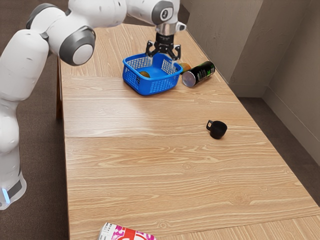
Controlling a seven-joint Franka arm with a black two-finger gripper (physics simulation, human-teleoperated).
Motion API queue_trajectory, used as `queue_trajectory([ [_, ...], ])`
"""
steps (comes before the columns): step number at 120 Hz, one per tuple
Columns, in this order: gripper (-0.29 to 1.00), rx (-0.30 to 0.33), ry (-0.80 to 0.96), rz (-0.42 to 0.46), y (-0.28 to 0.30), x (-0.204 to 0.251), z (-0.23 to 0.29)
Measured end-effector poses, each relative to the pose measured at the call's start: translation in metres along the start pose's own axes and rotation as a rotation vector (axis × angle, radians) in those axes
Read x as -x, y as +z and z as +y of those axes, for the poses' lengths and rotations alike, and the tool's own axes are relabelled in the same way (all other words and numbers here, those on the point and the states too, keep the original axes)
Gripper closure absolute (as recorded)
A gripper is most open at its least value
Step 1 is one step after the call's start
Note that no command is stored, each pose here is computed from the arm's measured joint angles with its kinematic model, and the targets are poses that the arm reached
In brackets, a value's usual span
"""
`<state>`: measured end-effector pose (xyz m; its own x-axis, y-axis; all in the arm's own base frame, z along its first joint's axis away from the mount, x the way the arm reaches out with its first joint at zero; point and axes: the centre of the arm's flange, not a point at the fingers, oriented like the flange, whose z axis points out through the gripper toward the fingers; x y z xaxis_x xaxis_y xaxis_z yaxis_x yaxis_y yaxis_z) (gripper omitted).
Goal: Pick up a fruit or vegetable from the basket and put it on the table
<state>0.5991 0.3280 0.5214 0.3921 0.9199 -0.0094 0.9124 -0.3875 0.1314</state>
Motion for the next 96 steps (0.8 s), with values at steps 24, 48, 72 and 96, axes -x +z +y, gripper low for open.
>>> queue_trajectory([
  [24, 0.00, 0.002, -0.063, 0.007, 0.001, -0.029, -0.035],
  [48, 0.00, -0.006, -0.086, -0.008, 0.014, -0.040, -0.047],
  [72, 0.00, -0.006, -0.087, -0.031, 0.021, -0.037, -0.045],
  [96, 0.00, -0.008, -0.083, -0.036, 0.023, -0.036, -0.043],
])
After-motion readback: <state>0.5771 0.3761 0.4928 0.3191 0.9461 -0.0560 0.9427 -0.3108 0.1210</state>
